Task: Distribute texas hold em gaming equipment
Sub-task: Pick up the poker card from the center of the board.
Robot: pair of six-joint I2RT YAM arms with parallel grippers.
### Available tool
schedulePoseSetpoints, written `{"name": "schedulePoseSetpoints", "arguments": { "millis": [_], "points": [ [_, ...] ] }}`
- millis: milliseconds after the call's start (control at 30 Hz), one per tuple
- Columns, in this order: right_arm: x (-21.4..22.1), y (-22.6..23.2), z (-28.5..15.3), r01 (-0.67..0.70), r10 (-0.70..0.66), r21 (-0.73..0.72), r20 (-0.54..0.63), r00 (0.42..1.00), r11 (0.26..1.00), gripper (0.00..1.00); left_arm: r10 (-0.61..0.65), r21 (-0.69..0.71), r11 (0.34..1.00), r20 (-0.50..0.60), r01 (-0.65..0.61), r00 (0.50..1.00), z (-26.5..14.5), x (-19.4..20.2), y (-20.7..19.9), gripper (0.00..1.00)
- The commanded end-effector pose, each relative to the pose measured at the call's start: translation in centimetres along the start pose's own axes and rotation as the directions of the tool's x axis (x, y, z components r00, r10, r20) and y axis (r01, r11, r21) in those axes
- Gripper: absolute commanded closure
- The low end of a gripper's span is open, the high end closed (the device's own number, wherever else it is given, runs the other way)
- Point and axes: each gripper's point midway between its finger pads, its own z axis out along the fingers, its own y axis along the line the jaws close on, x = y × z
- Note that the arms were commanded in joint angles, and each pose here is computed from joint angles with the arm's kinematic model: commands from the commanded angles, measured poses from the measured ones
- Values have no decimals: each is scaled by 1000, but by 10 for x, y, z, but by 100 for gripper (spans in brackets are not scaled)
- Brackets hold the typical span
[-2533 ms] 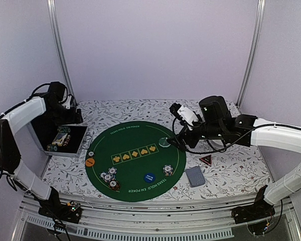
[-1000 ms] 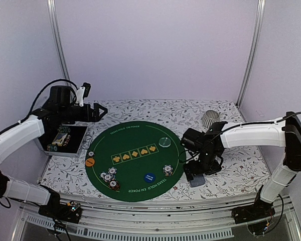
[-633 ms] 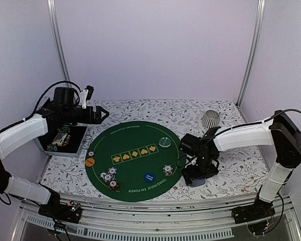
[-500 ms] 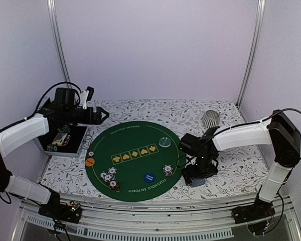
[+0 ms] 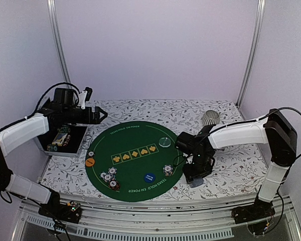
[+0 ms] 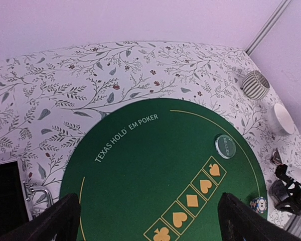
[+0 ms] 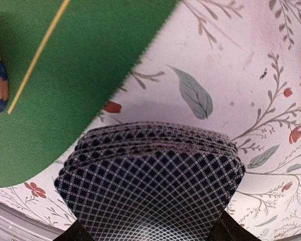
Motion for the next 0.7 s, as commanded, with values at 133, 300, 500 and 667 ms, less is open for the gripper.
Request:
{"name": "schedulePoseSetpoints", "arguments": {
  "millis": [133,300,500,667],
  "points": [
    [4,7,-3,34,-34,6,-8,999,999,50,0,12,1000,1,0,1000,1,-3,0,3],
    [3,9,-18,56,-56,-7,31,998,998,52,18,24,1000,-13,-17,1000,5,0,-5,6],
    [-3,7,-47,99,-101,28,104,989,995,53,74,181,982,-82,-58,994,17,14,-66,13],
    [-28,22,-87,190,-197,52,237,951,980,56,45,466,883,-193,51,980,21,29,-139,19]
  ]
}}
